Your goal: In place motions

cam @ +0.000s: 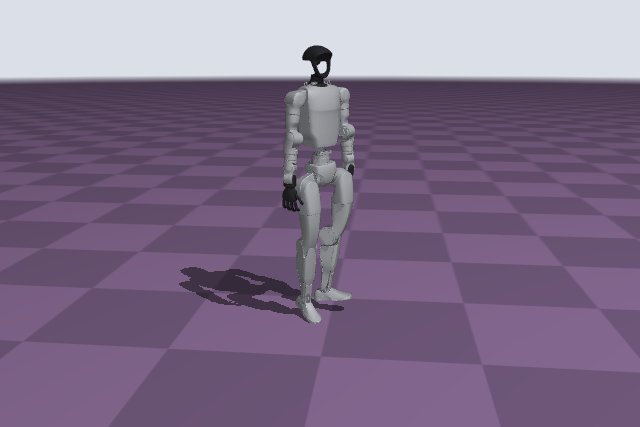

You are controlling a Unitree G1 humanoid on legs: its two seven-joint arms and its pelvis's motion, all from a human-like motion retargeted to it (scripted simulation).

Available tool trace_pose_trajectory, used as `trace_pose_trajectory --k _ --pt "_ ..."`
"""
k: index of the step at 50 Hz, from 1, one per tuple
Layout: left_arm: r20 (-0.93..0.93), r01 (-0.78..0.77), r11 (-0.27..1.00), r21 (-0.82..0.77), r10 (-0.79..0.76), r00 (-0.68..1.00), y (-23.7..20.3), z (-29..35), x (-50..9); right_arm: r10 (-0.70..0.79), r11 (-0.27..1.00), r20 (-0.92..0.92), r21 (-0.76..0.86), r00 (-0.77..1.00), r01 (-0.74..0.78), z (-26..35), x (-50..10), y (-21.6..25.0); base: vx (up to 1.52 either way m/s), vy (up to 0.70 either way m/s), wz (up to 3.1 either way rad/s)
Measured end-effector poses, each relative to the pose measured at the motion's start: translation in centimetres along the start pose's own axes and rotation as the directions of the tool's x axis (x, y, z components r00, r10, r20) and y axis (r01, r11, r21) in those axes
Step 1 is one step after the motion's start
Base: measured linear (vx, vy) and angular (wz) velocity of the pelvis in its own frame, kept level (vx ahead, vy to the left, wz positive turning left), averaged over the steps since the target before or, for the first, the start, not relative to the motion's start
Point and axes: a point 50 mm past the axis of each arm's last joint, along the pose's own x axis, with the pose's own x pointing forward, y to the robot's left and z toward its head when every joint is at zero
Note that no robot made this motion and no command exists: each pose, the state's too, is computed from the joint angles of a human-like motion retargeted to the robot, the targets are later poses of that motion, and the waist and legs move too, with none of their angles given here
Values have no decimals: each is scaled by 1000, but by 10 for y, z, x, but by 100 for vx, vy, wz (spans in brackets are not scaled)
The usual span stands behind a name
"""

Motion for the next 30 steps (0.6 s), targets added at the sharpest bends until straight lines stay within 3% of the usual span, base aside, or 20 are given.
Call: trace_pose_trajectory --k 8,16,25,30 --pt "7 -27 1000 5 27 1000 6 4 -2 23 1000 102 -20 994 -22 33 1 7 0 0 0" --pt "8 -18 1000 16 18 1000 1 6 -1 118 984 113 -149 987 -101 40 1 20 0 0 4" --pt "-44 -24 996 81 27 999 -7 -5 1 55 945 53 -326 997 -35 29 1 10 0 0 3" --pt "-64 -40 992 118 48 997 -8 -8 2 42 941 19 -336 999 -33 19 1 7 -1 1 18"
